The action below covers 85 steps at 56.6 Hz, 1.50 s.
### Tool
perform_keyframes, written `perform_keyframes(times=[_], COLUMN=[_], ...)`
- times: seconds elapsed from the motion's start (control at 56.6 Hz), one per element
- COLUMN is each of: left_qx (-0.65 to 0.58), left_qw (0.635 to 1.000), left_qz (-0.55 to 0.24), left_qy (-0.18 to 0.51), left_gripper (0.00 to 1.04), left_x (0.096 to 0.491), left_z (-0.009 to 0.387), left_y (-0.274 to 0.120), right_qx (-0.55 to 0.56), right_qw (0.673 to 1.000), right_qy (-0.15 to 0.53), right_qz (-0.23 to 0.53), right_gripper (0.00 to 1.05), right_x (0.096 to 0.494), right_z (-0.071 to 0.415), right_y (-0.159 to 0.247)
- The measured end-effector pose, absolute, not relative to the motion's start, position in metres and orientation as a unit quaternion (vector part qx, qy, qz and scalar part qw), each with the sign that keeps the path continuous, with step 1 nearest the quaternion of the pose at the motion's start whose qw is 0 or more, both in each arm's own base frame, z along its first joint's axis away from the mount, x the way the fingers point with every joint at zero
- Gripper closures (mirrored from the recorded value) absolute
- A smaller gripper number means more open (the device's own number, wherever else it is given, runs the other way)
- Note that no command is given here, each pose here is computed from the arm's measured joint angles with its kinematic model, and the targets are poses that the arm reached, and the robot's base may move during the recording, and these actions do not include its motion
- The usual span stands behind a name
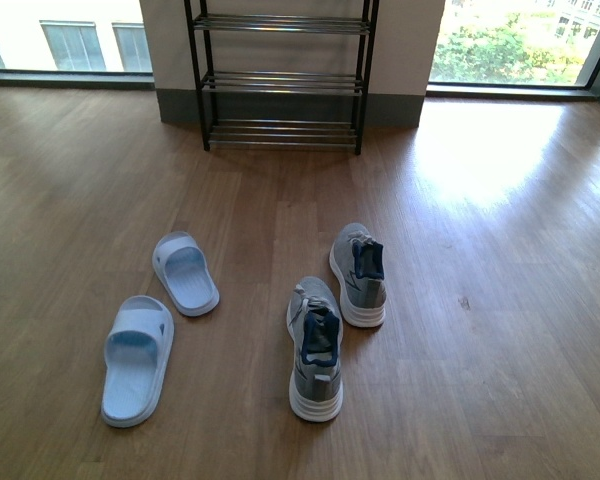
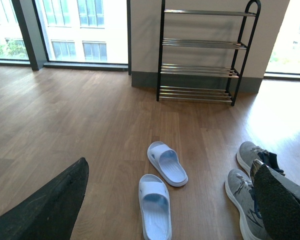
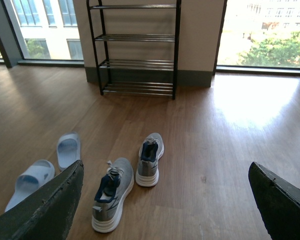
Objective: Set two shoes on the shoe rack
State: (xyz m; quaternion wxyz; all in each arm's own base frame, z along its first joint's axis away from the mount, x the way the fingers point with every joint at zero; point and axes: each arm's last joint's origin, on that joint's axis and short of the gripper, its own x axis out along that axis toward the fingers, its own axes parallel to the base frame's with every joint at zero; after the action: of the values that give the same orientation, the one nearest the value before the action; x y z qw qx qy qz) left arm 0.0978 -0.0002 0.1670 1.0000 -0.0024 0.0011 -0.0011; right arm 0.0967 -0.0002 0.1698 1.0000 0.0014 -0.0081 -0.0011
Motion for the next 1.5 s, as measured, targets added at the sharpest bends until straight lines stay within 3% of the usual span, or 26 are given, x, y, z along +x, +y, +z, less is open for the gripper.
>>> perform_keyframes(times=[1.502], left_qx=[-0.002], left_qw=[1.000], left_qz=[-0.001], left_qy=[0.001], left_gripper=[0.09], left_x=[0.0978], left_z=[0.1670], left_y=[-0.0002], right_qx=[0.001], right_qw=[1.000], right_qy=[-0.008], right_qz=[-0.002], right_gripper=[0.09], right_x=[0.0967], right_z=[0.1696], right_y=[-0.0002])
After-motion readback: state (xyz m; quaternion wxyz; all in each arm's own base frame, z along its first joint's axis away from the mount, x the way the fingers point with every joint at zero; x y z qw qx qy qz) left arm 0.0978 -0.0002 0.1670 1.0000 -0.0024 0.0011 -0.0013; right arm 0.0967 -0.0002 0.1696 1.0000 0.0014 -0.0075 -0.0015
